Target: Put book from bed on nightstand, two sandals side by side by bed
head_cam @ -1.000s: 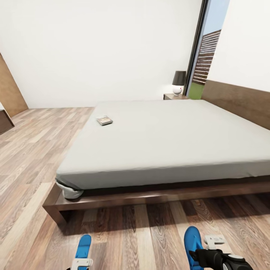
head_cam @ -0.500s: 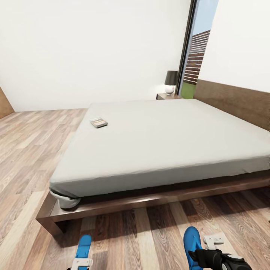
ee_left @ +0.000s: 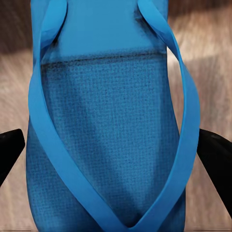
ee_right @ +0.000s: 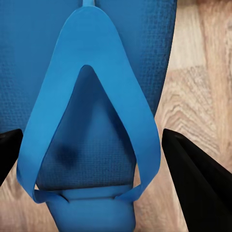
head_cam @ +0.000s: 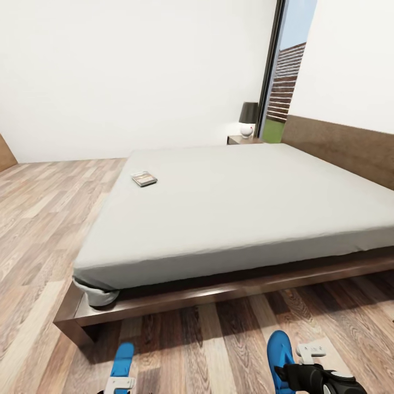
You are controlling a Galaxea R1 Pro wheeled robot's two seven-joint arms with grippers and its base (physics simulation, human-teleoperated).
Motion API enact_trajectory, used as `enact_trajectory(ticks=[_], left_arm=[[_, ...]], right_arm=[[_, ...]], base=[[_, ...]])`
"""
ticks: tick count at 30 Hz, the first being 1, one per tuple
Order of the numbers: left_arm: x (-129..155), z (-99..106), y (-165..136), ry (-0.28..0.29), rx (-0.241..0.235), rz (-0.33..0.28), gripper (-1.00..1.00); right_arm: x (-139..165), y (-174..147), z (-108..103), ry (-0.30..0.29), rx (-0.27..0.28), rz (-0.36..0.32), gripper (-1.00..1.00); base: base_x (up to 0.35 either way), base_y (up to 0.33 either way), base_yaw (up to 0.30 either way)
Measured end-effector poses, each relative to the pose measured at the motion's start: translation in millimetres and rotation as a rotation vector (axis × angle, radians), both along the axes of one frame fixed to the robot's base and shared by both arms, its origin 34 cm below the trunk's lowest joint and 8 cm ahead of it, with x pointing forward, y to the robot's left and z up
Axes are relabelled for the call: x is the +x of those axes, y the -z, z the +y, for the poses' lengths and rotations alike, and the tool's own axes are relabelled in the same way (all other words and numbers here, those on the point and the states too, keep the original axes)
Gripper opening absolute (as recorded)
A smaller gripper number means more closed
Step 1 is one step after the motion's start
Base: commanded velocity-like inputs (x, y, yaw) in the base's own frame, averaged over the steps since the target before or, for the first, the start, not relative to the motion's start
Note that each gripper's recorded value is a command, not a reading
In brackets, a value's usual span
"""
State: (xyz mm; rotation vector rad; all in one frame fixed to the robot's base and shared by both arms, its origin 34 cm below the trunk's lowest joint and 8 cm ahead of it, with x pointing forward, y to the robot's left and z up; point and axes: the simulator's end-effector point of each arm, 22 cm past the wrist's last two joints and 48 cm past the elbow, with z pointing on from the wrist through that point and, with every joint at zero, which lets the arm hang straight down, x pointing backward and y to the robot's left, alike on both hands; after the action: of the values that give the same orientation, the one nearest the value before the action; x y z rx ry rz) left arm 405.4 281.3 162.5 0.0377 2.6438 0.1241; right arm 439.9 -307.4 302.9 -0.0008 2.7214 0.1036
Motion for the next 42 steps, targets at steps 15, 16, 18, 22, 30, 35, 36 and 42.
enact_trajectory(ticks=[15,16,18,22,30,35,36,42], left_arm=[[-21.7,-1.0,20.9,0.000,-0.001,0.062,-1.00],[-23.1,-0.7,22.2,-0.001,0.000,0.066,-1.00],[-26.1,-0.3,24.8,-0.001,0.000,0.074,-1.00],[-32.1,1.1,30.0,-0.005,0.001,0.090,-1.00],[-44.4,1.9,40.2,-0.008,0.001,0.123,-1.00],[-46.0,2.2,41.5,-0.010,0.001,0.127,-1.00],[-46.2,2.4,41.6,-0.011,0.001,0.128,-1.00],[-48.3,2.6,43.1,-0.011,0.002,0.133,-1.00]], right_arm=[[-13.5,23.7,0.2,0.000,-0.002,0.063,-1.00],[-14.4,25.2,0.2,0.000,-0.002,0.067,-1.00],[-16.5,28.4,0.1,0.000,-0.002,0.076,-1.00],[-20.5,34.6,-0.1,0.000,-0.003,0.093,-1.00],[-28.5,46.5,-0.1,0.001,-0.003,0.126,-1.00],[-29.6,48.1,-0.4,0.000,-0.005,0.131,-1.00],[-29.8,48.4,-0.5,0.000,-0.005,0.131,-1.00],[-31.2,50.2,-0.8,0.001,-0.007,0.137,-1.00]], base=[[0.000,0.000,0.000],[0.000,0.000,0.000],[0.000,0.000,0.000],[0.000,0.000,0.000],[0.000,0.000,0.000],[0.000,0.000,0.042],[0.000,0.000,0.132],[0.000,0.000,0.171]])
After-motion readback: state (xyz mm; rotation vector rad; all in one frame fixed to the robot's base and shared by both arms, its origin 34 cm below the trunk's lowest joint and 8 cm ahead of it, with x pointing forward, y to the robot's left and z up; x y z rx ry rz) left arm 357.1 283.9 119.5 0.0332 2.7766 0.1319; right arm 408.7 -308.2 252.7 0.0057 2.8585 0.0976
